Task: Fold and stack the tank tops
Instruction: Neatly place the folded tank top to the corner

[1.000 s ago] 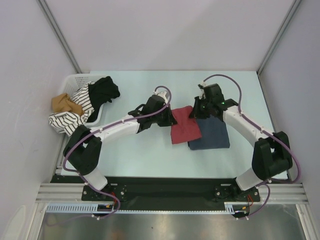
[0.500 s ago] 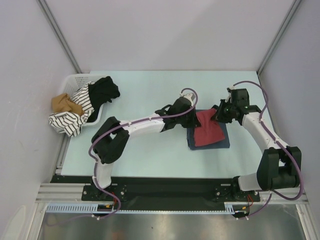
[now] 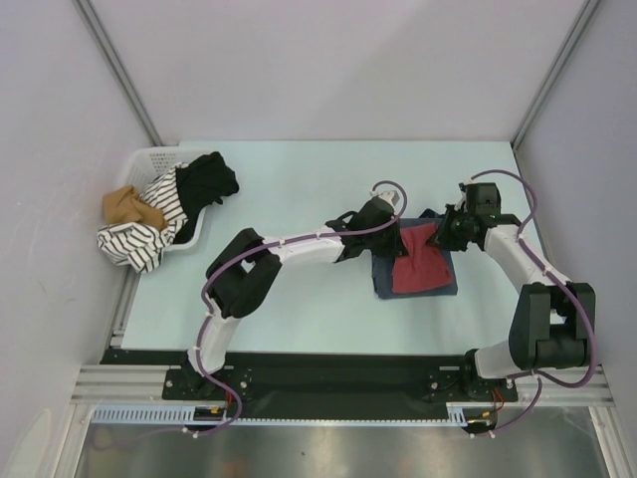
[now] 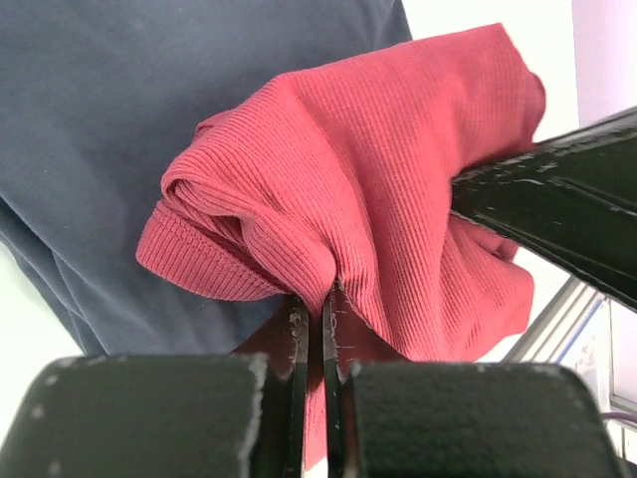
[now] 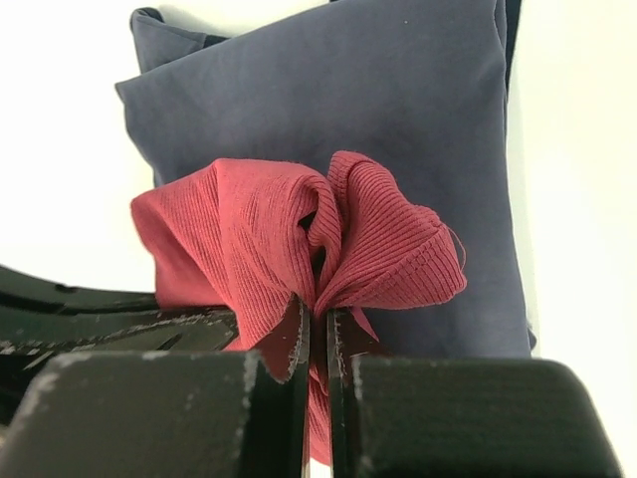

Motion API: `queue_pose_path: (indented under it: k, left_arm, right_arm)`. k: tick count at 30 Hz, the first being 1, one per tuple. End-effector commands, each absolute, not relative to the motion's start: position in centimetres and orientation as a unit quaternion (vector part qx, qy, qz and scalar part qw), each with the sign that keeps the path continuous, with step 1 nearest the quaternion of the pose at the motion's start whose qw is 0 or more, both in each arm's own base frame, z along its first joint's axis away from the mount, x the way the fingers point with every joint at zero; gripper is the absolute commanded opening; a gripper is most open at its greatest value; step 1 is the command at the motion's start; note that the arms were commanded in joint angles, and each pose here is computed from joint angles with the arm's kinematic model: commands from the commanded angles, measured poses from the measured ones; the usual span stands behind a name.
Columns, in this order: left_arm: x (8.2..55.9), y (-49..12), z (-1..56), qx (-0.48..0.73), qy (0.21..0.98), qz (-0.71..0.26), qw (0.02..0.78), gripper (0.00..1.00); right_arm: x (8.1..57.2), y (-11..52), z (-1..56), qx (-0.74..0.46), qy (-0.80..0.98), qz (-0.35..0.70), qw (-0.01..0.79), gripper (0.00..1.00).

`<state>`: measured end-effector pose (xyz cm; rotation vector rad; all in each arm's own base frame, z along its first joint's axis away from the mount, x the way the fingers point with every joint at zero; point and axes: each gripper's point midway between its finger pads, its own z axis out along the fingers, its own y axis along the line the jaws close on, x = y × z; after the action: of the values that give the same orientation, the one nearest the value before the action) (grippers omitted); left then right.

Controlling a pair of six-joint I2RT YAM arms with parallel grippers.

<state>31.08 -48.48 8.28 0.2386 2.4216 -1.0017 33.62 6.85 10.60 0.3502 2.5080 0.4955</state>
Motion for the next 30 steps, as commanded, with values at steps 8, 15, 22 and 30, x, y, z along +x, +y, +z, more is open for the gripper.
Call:
queue_pose_path:
  k: [8, 15, 22, 30]
  left_arm:
    - [32.1, -49.5, 13.0, 0.106, 0.862, -0.387, 0.309, 0.0]
    - [31.8, -49.4, 14.0, 0.112, 0.861, -0.387, 0.31, 0.0]
    - [31.7, -49.3, 14.9, 0.118, 0.86, -0.382, 0.316, 0.0]
    - [31.6, -49.7, 15.0, 0.125, 0.86, -0.385, 0.311, 0.0]
  right_arm:
    - [35.1, 7.6, 11.7, 0.113, 0.922, 0.212, 0.304, 0.0]
    - [35.0, 7.5, 11.4, 0.117, 0.924, 0.208, 0.3, 0.0]
    - [35.4, 7.5, 10.5, 0.12, 0.925, 0.209, 0.293, 0.0]
    - [36.2, 6.9, 8.5, 0.135, 0.931, 0.192, 0.28, 0.0]
